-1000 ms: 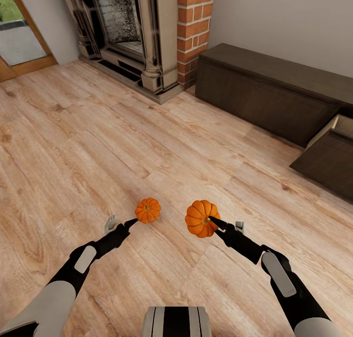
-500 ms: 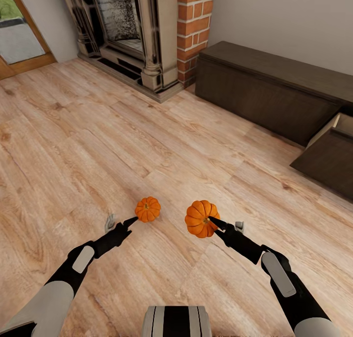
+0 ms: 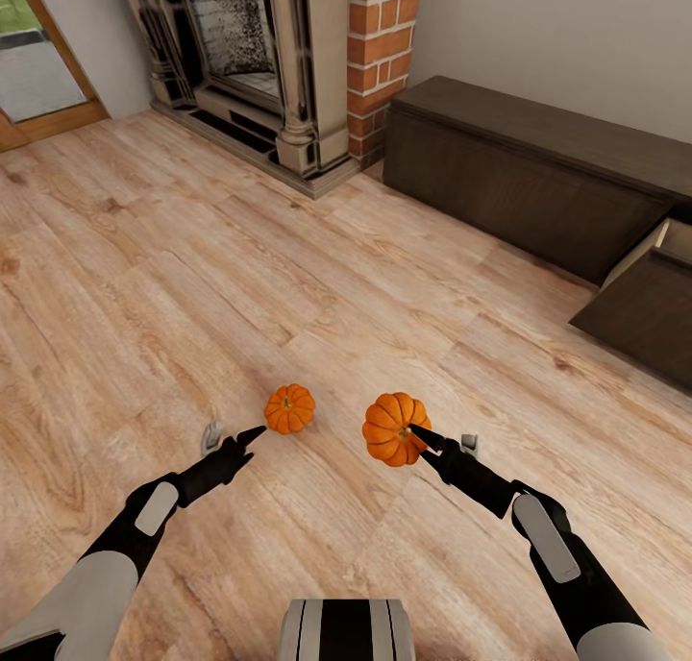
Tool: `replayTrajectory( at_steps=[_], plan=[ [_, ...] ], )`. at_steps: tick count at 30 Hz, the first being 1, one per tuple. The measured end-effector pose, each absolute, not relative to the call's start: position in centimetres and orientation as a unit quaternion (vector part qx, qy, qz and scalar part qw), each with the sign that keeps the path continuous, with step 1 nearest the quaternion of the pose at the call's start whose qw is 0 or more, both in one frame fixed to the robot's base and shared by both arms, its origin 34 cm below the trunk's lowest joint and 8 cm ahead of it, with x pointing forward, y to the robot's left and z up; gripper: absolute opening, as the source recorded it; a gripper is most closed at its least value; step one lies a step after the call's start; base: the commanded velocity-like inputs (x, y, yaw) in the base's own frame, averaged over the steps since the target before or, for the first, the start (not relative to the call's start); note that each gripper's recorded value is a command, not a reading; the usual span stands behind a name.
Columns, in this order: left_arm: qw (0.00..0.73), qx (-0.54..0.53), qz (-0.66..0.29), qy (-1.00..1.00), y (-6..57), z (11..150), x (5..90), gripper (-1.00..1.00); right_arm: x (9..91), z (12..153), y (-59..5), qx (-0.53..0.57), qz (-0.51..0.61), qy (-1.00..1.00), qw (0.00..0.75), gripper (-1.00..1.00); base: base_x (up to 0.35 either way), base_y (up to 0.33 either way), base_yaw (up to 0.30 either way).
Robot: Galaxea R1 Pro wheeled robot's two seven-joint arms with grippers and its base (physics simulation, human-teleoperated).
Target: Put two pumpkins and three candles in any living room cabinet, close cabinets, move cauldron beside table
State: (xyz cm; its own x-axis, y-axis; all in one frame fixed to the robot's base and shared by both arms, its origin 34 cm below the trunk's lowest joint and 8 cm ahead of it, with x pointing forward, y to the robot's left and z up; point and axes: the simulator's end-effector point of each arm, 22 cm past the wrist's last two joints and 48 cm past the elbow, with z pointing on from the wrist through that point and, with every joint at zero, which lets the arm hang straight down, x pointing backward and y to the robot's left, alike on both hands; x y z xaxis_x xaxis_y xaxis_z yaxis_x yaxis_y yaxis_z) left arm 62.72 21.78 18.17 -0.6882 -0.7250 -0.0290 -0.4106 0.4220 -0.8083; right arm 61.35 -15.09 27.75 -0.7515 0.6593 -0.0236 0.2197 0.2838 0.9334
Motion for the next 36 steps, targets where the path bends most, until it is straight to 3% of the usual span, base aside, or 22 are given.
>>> replayTrajectory(
  at_steps=[36],
  plan=[
    [0.187,-0.351,-0.392,0.83,23.0,17.5,62.4,1.0,61.4,27.8,-15.1,0.284,0.527,0.773,0.209,-1.0,0.084,0.015,0.0]
  ],
)
